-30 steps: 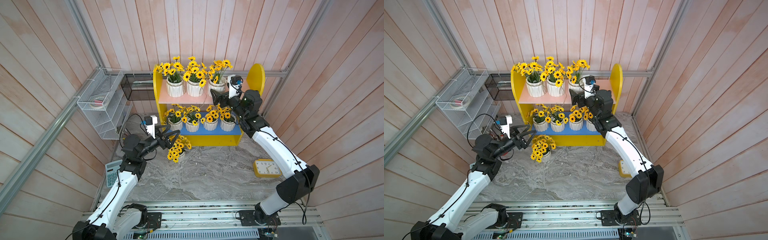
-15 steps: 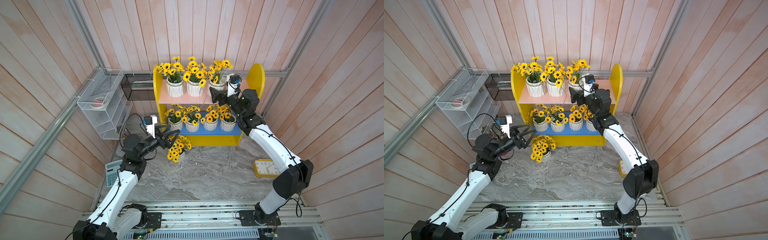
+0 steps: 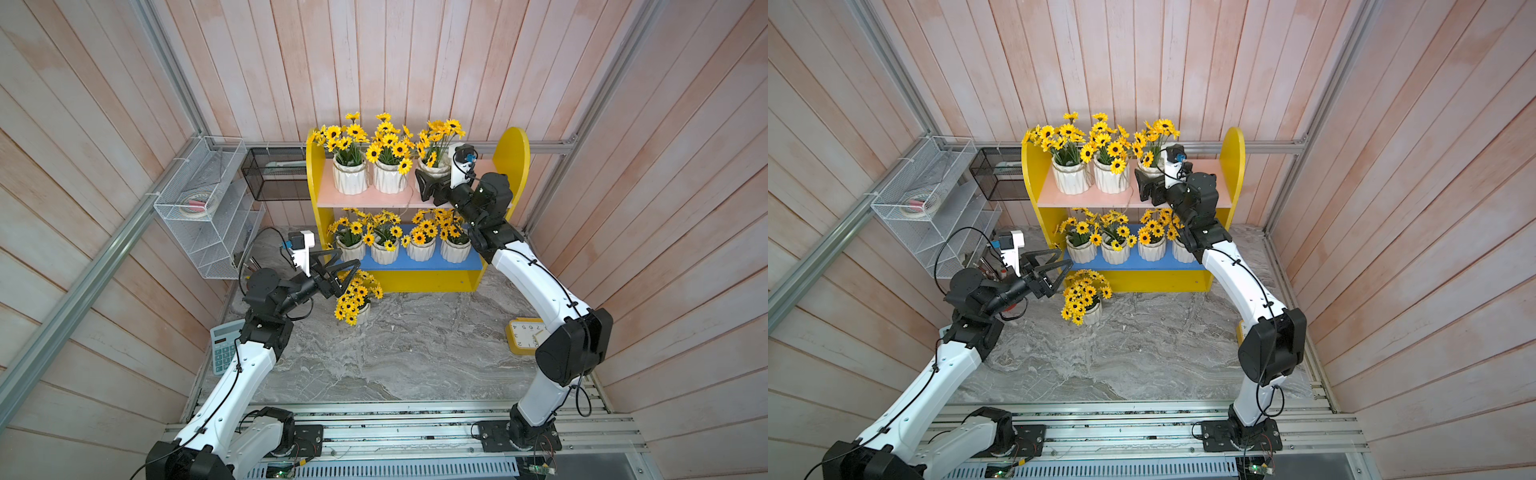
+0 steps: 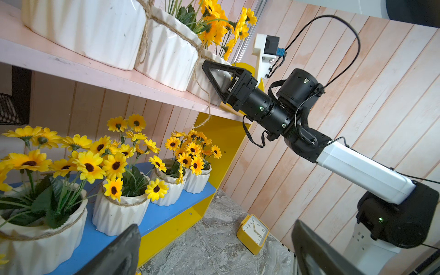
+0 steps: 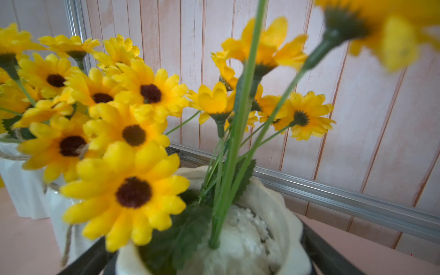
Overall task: Take the sunflower pots off the shelves
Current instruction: Pick up the sunflower pot from the shelf.
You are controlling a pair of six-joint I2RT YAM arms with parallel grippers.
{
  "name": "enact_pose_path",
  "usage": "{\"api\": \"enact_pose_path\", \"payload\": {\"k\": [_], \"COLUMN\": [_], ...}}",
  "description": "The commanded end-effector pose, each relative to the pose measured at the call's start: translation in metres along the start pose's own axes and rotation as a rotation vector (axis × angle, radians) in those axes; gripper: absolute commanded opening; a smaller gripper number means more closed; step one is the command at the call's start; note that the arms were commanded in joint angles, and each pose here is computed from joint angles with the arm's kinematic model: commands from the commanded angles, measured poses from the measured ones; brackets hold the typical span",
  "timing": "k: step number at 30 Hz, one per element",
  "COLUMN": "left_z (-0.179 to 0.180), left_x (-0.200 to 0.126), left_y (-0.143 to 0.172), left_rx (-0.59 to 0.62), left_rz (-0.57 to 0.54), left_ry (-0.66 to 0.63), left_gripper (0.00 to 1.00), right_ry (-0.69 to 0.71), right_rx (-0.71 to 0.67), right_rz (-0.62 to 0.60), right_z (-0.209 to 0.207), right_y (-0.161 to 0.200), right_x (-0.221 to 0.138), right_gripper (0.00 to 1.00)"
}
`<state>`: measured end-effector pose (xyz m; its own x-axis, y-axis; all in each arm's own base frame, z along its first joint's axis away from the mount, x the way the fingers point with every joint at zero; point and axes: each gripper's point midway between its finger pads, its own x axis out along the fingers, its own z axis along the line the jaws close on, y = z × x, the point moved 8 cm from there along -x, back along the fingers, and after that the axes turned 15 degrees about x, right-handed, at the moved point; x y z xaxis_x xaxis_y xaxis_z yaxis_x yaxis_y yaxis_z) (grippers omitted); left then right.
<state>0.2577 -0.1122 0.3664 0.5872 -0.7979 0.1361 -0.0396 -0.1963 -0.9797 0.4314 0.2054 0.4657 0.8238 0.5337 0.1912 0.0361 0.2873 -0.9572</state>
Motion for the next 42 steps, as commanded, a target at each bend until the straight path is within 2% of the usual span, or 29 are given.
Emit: {"api": "enact_pose_path", "payload": {"k": [1, 9, 12, 15, 18, 20, 21, 23, 24, 34, 42], "left_z": [-0.001, -0.001, -0.001, -0.001, -0.001, -0.001, 0.0, 0.0, 0.0, -0.003, -0.004], "left_x": [-0.002, -0.002, -0.002, -0.003, -0.004, -0.004, -0.004, -0.004, -0.004, -0.004, -0.005], "left_y": [0.001, 0.0, 0.0, -0.001, -0.002, -0.002, -0.002, -0.002, -0.001, -0.002, -0.001], "left_rx": [0.006, 0.011, 0.011, 0.012, 0.014, 0.013, 0.012, 0.012, 0.009, -0.007, -0.003], "left_rz": [-0.003, -0.007, -0.006, -0.008, -0.012, -0.012, -0.013, -0.015, -0.013, -0.029, -0.03], "left_ry": [0.018, 0.017, 0.02, 0.02, 0.02, 0.021, 0.021, 0.023, 0.022, 0.07, 0.071], "left_gripper": [1.0, 1.0, 1.0, 1.0, 1.0, 1.0, 1.0, 1.0, 1.0, 1.0, 1.0], "right_ry": [-0.023, -0.026, -0.024, -0.035, -0.046, -0.055, -0.056, -0.053, -0.054, -0.009, 0.047], "right_rx": [0.003, 0.0, 0.005, 0.003, -0.007, -0.012, -0.013, -0.014, -0.015, -0.037, -0.031], "right_rz": [-0.048, -0.063, -0.055, -0.042, -0.043, -0.047, -0.05, -0.059, -0.065, -0.193, -0.229], "right_z": [-0.002, -0.004, -0.008, -0.009, -0.008, -0.007, -0.006, -0.005, -0.004, 0.003, -0.002], "right_y": [-0.008, -0.007, -0.004, -0.001, -0.002, -0.004, -0.005, -0.008, -0.01, -0.045, -0.048], "right_x": [0.004, 0.011, 0.013, 0.014, 0.011, 0.009, 0.007, 0.005, 0.003, -0.025, -0.039], "right_gripper": [0.98, 0.98, 0.93, 0.81, 0.67, 0.48, 0.35, 0.03, 0.0, 0.0, 0.0]}}
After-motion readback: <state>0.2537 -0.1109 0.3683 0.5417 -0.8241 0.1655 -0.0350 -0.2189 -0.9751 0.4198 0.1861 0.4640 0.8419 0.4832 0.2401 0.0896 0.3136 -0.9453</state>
